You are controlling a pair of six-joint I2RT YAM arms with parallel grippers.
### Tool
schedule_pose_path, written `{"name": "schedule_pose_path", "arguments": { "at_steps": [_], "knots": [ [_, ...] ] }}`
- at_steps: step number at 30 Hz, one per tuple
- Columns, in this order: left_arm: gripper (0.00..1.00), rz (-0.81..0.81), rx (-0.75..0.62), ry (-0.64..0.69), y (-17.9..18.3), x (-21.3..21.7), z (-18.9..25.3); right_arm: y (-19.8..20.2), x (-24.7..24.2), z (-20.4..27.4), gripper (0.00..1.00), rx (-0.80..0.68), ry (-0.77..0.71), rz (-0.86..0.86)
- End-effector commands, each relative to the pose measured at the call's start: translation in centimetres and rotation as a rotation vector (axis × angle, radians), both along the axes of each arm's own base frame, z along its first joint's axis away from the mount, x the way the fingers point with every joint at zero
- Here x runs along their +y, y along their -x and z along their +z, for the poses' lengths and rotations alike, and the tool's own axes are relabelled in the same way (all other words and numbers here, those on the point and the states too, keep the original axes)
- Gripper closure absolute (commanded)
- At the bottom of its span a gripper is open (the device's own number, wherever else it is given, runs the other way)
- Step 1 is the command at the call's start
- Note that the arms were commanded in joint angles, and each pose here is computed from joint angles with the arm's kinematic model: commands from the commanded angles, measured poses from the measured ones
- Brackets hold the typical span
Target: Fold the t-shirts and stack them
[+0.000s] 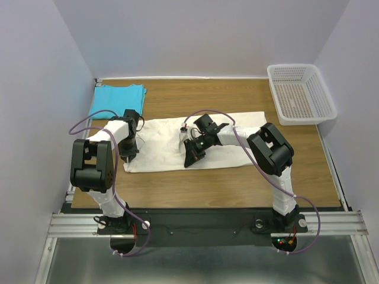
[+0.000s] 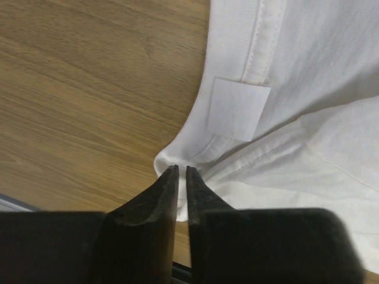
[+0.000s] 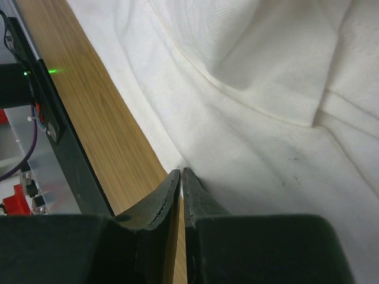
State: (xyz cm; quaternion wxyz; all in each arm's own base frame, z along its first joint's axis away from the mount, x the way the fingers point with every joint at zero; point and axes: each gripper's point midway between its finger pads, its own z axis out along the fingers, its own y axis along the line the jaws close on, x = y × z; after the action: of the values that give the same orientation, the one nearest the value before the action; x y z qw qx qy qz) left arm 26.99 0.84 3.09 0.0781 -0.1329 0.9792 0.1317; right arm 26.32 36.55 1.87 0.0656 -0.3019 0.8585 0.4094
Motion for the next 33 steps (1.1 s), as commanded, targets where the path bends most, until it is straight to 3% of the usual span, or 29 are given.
{"name": "schedule_pose_path", "arguments": {
  "at_steps": [1,3,5,9,13,17,20,27,33],
  "knots": [
    [0.71,0.000,-0.074,-0.034,-1.3,0.7,2.5,-1.1,-2.9,-4.1,0.85,-0.101,0.176,-0.025],
    [0.59,-0.008,-0.140,-0.005,-2.2,0.2,4.0,-1.0,-2.6,-3.2,0.79,-0.113,0.143,0.000],
    [0.56,-0.022,-0.213,0.043,-3.3,-0.6,6.0,-0.9,-2.0,-1.7,0.74,-0.127,0.090,0.031],
    [0.56,-0.053,-0.313,0.112,-4.9,-1.9,8.8,-0.4,-0.8,2.6,0.59,-0.189,-0.044,0.115],
    [0.56,-0.116,-0.434,0.238,-6.5,-4.2,11.3,-0.5,-0.7,7.4,0.53,-0.296,-0.129,0.182],
    [0.57,-0.197,-0.559,0.382,-7.3,-6.9,13.1,-2.9,-2.8,11.2,0.39,-0.356,-0.194,0.150],
    [0.57,-0.231,-0.611,0.446,-7.8,-8.2,12.8,-4.1,-2.9,11.5,0.37,-0.334,-0.215,0.129],
    [0.59,-0.254,-0.667,0.638,-9.4,-11.5,11.6,-10.5,-2.2,9.2,0.40,-0.161,-0.131,-0.167],
    [0.61,-0.215,-0.609,0.719,-8.2,-12.7,8.8,-14.1,-1.9,7.5,0.41,-0.225,-0.068,-0.223]
  ]
}}
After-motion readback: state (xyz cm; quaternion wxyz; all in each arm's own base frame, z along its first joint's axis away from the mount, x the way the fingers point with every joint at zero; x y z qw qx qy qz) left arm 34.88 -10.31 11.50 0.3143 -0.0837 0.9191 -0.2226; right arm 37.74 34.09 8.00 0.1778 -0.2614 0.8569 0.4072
